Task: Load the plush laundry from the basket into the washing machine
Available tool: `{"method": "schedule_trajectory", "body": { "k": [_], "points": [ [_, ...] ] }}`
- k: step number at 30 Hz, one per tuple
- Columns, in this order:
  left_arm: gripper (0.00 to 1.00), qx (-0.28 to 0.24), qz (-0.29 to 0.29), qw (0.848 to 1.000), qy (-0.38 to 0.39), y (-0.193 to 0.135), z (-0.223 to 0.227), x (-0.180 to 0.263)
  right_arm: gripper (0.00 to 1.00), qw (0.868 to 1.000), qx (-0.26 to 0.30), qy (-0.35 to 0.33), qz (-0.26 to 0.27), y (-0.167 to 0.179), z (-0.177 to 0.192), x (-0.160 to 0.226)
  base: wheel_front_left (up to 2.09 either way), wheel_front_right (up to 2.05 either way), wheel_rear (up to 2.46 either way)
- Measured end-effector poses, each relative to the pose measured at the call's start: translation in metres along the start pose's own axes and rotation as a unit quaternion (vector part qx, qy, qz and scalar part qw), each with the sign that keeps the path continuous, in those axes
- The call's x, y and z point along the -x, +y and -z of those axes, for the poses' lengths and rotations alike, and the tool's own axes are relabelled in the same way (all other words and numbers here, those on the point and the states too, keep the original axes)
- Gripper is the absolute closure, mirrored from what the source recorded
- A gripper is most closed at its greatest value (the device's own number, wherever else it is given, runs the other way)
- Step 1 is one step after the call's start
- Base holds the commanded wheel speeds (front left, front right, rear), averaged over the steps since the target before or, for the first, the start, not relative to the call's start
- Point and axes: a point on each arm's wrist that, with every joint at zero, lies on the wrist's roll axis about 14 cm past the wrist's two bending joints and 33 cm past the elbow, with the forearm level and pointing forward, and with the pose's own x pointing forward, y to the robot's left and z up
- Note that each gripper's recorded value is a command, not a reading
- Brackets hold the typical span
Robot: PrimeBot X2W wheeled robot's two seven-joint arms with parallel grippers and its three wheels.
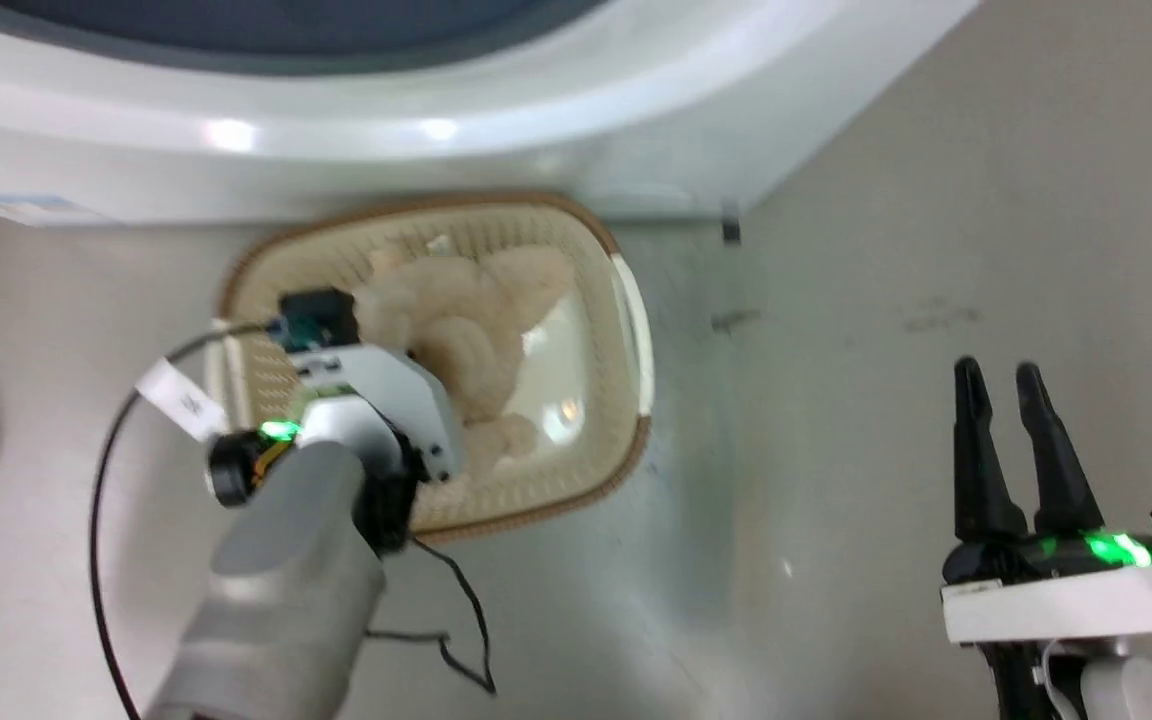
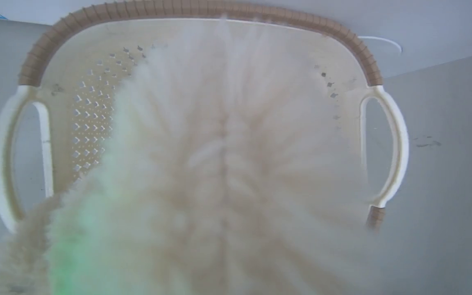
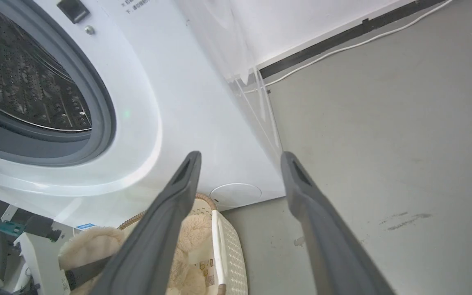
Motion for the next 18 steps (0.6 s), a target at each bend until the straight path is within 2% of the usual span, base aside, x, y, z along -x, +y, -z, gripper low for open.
{"method": "schedule_trajectory", "body": {
  "k": [8,15,18],
  "points": [
    [1.0,0.026,0.032,0.992,-0.123,-0.01,-0.043,0.074,0.0,0.999,0.0,-0.026,-0.038,0.028,-0.024,0.023,0.0,0.0,0.0],
    [1.0,0.032,0.056,0.968,-0.244,-0.018,-0.081,0.145,0.0,0.997,0.004,-0.04,-0.069,0.049,-0.038,0.046,0.0,0.0,0.0],
    [1.0,0.033,0.06,0.951,-0.301,-0.015,-0.094,0.178,0.0,0.995,0.007,-0.049,-0.085,0.059,-0.045,0.055,0.0,0.0,0.0]
  ]
}}
